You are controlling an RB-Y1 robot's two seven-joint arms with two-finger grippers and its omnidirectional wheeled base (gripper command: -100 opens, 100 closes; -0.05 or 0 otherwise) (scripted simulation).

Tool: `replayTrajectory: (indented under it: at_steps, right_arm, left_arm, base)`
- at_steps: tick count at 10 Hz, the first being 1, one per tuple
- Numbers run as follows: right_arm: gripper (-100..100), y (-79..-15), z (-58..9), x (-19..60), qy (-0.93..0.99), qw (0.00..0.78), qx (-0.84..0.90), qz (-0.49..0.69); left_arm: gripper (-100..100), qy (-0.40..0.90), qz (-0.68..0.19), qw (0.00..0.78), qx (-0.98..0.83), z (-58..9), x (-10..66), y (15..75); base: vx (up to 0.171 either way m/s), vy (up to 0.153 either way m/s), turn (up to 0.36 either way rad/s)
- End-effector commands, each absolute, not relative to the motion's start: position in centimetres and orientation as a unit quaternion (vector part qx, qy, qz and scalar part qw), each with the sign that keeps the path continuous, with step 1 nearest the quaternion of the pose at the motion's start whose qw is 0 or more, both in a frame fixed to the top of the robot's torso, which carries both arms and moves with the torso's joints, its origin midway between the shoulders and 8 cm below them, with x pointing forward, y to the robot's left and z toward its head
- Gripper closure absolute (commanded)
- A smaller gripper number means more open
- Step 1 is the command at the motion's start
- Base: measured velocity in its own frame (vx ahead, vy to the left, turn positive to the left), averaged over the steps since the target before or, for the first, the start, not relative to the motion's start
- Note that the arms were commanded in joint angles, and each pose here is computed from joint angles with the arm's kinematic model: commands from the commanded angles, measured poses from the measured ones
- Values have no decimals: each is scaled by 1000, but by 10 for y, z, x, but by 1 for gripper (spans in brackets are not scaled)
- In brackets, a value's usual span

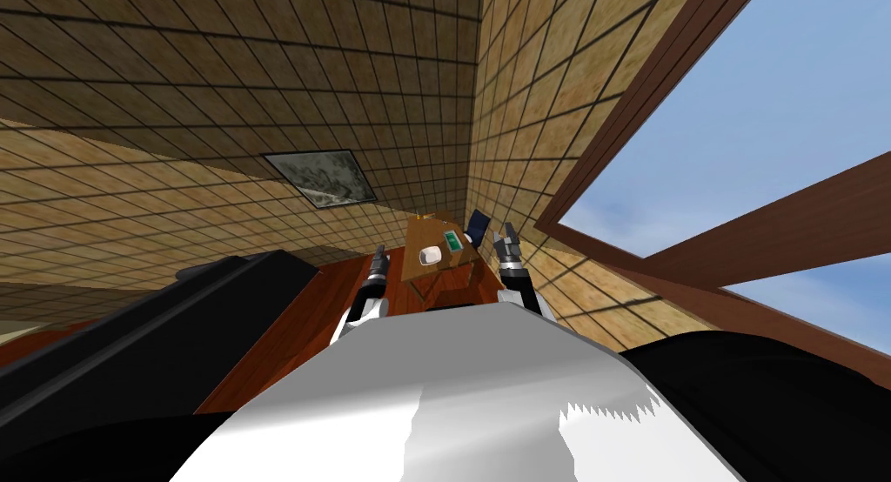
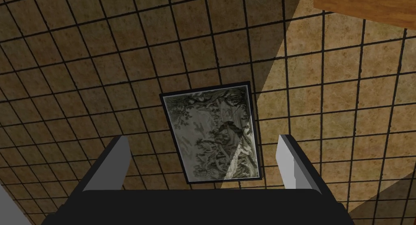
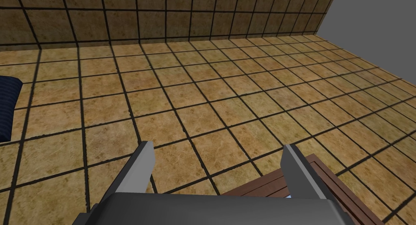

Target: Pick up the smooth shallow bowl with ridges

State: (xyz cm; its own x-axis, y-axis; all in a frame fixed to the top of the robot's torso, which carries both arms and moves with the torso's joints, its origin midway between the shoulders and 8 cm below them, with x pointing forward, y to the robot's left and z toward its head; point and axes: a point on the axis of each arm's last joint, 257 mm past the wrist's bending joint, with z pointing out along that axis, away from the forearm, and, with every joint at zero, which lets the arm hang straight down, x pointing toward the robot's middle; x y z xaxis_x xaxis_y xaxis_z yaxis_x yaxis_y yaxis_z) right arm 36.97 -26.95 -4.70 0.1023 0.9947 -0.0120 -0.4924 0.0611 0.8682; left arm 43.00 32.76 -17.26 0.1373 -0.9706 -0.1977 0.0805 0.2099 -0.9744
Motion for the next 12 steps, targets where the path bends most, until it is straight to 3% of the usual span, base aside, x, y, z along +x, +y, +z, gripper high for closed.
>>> replayTrajectory:
  at_steps: [1,12]
  right_arm:
    - [0,-270,-47,370,340,644,369,577]
    - [0,-270,-47,370,340,644,369,577]
  left_arm:
    - [-100,507,-419,590,-469,-194,435,333]
    - [-100,579,-343,486,-557,-322,445,342]
  base:
    - [31,-61,11]
    - [36,-53,-1]
